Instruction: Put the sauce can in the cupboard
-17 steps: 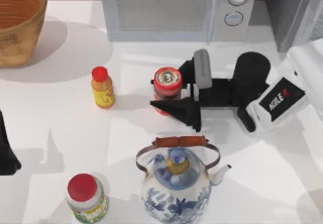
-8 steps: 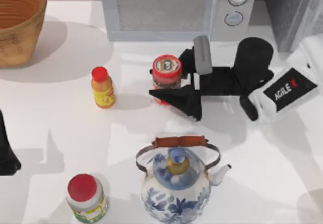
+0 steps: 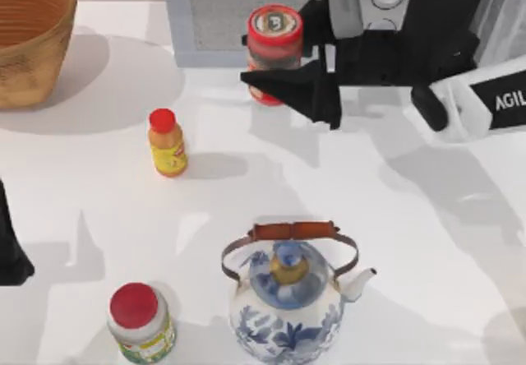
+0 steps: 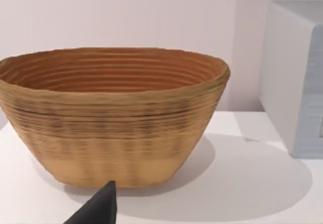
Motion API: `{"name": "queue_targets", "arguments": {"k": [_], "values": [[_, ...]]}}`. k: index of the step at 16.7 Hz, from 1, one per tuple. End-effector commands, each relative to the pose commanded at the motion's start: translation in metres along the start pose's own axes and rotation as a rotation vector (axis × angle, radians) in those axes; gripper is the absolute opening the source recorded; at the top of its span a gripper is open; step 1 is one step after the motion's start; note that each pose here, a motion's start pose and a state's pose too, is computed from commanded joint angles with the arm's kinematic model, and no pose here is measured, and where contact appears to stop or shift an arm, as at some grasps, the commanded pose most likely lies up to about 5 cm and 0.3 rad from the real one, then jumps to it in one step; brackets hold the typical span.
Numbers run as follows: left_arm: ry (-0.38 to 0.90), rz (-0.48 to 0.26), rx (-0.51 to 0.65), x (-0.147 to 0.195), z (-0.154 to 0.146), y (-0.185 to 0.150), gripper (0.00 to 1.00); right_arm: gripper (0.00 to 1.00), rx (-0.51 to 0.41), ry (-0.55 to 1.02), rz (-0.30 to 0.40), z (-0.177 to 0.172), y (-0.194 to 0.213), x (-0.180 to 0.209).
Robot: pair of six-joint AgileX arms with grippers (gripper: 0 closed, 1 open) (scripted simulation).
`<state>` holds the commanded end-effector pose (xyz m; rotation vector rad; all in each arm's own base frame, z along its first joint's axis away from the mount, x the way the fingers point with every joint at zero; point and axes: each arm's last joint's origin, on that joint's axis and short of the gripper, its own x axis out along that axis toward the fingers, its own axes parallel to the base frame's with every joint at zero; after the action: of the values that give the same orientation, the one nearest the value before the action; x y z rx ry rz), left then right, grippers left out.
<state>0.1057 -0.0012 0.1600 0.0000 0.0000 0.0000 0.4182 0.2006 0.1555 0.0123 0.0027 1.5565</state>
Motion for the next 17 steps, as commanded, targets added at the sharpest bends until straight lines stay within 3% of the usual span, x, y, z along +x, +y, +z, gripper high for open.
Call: {"name": "queue_targets", "arguments": {"k": [6,9,12,17], "values": [[0.0,0.0,0.0,0.0,0.0,0.0,1.0,0.0,0.002,-0.001,-0.006,0.004,0.0,-0.001],[0.0,0.0,0.0,0.0,0.0,0.0,1.0,0.0,0.031,0.004,-0.081,0.024,0.008,-0.016],[0.0,0.0,0.0,0.0,0.0,0.0,1.0,0.0,0.065,0.007,-0.235,0.06,0.027,-0.048],[0.0,0.0,0.0,0.0,0.0,0.0,1.0,0.0,0.079,-0.012,-0.604,0.126,0.106,-0.117]]}}
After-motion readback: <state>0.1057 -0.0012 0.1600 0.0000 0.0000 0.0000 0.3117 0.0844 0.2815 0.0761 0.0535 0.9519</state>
